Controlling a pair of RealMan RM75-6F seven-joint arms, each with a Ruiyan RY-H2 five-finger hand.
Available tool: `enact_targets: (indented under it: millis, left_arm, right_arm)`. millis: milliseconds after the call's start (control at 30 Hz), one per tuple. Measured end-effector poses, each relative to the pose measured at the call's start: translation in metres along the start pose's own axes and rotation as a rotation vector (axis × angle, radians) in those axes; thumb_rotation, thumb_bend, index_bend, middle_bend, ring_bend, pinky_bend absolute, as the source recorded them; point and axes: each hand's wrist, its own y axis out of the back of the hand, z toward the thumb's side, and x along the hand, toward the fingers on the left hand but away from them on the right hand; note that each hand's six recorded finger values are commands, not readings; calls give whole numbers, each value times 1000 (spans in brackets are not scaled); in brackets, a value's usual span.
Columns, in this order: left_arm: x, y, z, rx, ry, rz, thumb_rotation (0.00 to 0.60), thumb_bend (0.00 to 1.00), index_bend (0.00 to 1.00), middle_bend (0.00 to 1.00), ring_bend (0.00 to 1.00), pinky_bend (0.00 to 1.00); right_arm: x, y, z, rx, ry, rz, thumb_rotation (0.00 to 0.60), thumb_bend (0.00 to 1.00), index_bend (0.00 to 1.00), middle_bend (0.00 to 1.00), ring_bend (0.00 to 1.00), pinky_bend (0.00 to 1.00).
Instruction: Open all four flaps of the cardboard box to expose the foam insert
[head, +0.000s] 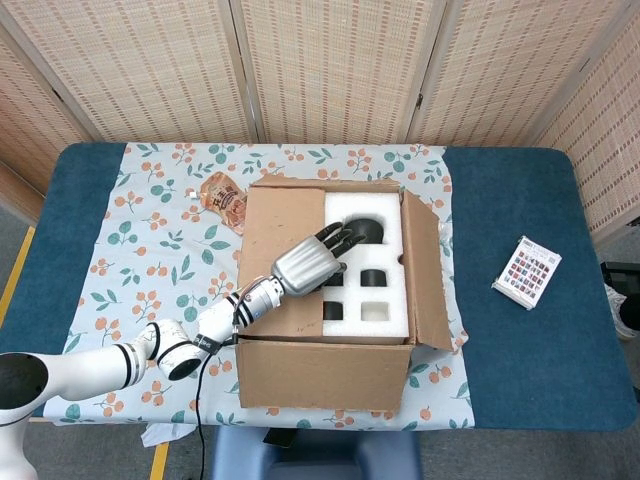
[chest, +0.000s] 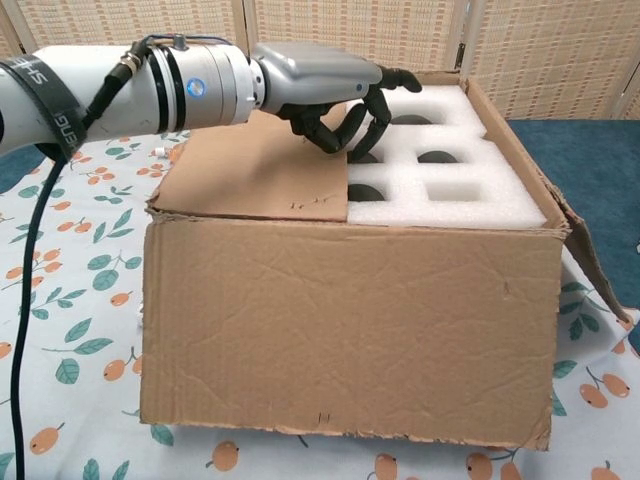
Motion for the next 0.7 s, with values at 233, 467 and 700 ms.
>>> enact_targets:
  millis: [233, 467, 700]
  left_arm:
    - [-1, 2, -4, 51, 17, 17, 600, 1000, 661, 12, 0, 0]
    - [-3, 1, -11, 79, 54, 15, 600, 1000, 670, 12, 0, 0]
    - [-3, 8, -11, 126, 67, 44, 600, 1000, 670, 12, 0, 0]
  right_arm:
    - [0, -2, 1, 0, 0, 9, 253, 470, 370, 0, 0, 0]
    - [1, -1, 1, -2, 2, 7, 251, 469, 370, 0, 0, 0]
    - [1, -2, 1, -4, -1, 12, 252, 469, 370, 0, 0, 0]
